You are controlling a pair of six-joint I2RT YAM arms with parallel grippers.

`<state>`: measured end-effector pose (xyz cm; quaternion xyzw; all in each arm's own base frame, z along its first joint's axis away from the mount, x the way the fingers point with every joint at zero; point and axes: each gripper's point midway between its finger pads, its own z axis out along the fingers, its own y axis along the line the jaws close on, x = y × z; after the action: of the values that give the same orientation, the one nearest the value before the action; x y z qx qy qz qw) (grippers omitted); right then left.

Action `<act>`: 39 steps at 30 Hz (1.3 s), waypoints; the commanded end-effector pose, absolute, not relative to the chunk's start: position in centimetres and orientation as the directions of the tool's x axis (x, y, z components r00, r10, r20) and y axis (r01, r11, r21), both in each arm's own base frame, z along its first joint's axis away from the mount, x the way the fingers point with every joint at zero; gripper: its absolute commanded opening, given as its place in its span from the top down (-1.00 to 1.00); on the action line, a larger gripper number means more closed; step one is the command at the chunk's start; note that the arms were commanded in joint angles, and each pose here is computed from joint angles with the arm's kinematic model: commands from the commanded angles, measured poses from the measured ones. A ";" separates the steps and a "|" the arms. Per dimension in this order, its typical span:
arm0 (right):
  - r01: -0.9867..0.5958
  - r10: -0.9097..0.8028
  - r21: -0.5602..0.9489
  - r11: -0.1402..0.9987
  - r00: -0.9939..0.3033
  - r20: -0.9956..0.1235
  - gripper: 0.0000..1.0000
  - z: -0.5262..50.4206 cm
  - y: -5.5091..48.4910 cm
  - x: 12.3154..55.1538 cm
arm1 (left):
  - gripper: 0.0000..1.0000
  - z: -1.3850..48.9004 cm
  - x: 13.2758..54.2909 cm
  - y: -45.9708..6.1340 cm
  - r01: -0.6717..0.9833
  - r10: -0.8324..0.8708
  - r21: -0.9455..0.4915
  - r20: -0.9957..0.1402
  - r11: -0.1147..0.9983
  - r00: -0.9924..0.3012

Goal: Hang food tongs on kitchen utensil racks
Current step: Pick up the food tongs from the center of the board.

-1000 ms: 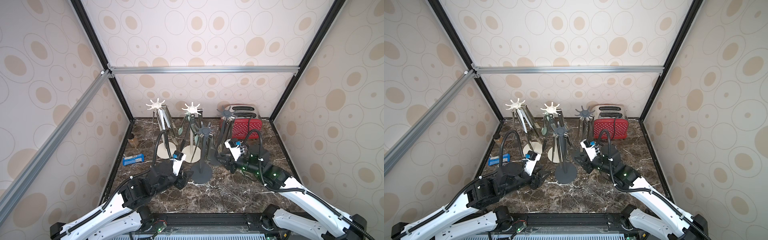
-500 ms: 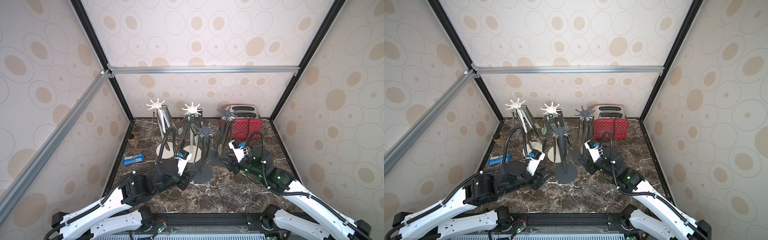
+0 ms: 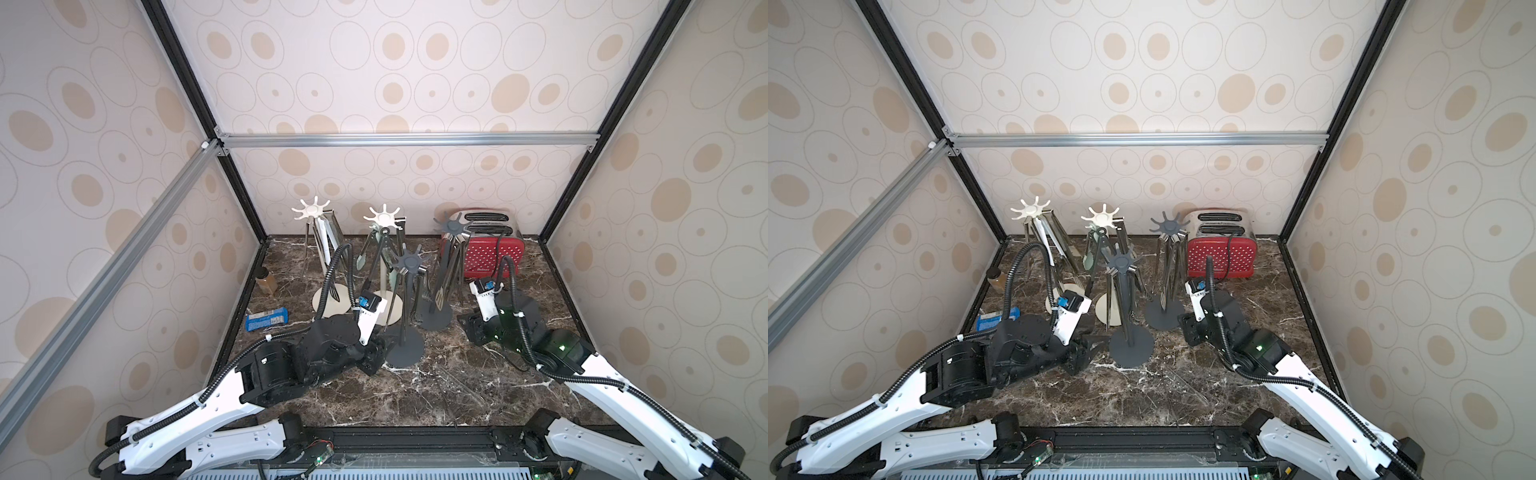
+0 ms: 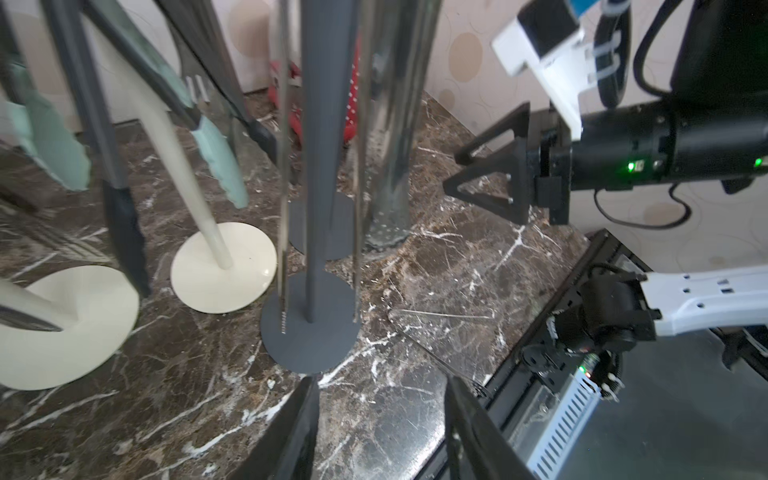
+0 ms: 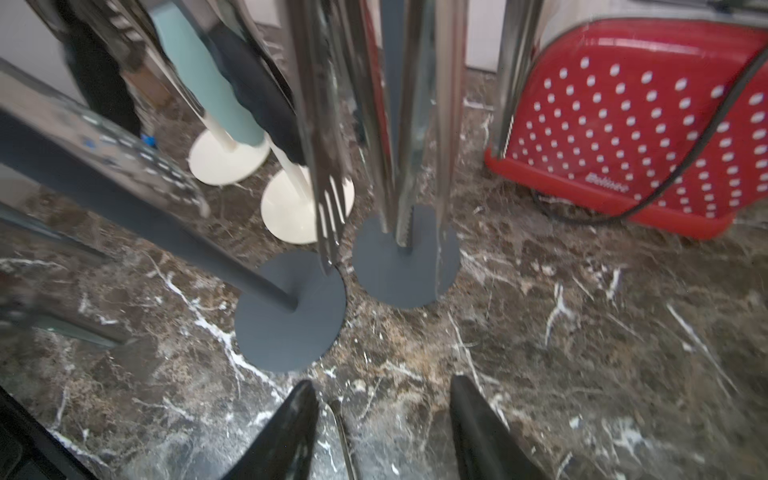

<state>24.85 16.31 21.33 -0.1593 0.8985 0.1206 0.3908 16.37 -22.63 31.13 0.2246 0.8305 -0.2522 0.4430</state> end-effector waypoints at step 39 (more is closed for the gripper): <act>-0.240 -0.232 0.021 0.971 -0.956 -0.180 0.40 0.0 15.0 15.3 | -0.16 28.8 17.1 -18.6 0.488 0.089 -0.184 -0.871 0.853 -0.484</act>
<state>16.35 16.01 1.43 -0.1270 0.9848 0.0403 0.1116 17.25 -18.02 28.88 0.1547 0.8391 -0.2051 0.4796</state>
